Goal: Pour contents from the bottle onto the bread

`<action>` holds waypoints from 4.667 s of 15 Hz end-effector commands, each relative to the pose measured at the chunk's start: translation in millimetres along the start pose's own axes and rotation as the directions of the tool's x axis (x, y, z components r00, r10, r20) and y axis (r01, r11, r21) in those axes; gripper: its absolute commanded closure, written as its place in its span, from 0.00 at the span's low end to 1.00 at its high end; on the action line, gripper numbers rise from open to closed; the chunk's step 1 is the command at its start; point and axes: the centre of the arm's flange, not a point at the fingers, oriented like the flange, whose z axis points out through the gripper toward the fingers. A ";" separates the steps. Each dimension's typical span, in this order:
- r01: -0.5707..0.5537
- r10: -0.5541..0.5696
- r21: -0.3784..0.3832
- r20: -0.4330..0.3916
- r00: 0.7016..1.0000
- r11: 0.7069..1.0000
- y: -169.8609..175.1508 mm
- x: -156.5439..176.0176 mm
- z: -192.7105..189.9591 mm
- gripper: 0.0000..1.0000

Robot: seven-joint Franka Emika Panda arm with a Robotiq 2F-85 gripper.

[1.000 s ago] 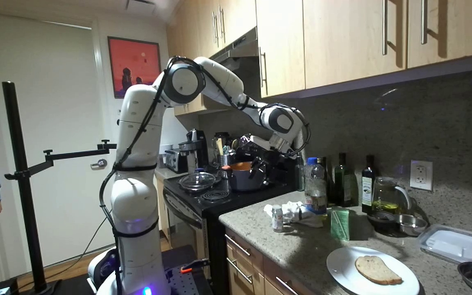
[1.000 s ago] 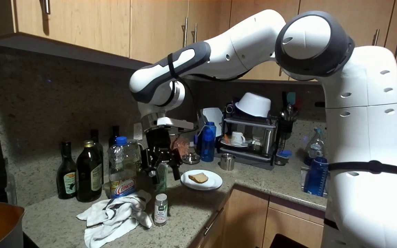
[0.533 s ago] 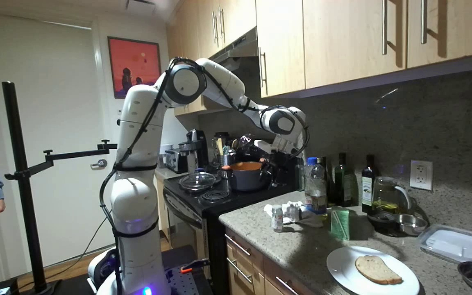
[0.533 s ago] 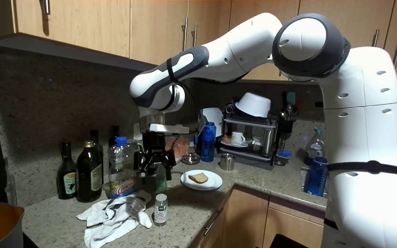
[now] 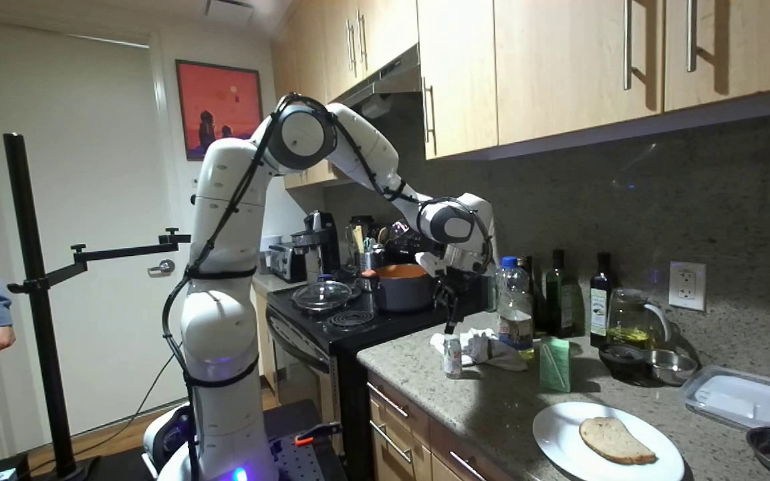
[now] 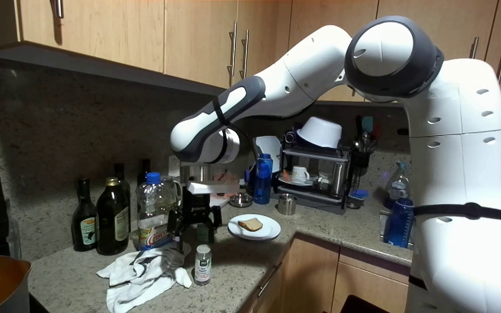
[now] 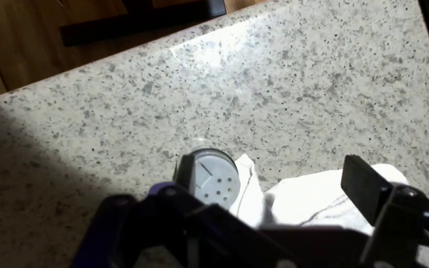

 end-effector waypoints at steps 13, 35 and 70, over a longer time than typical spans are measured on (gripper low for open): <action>-0.202 0.200 0.006 -0.144 0.969 0.979 6.0 -48.0 -3.3 0.00; -0.361 0.350 0.023 -0.305 0.886 0.932 17.1 -8.0 31.2 0.00; -0.570 0.468 0.068 -0.655 0.593 0.819 -11.7 -38.3 81.6 0.00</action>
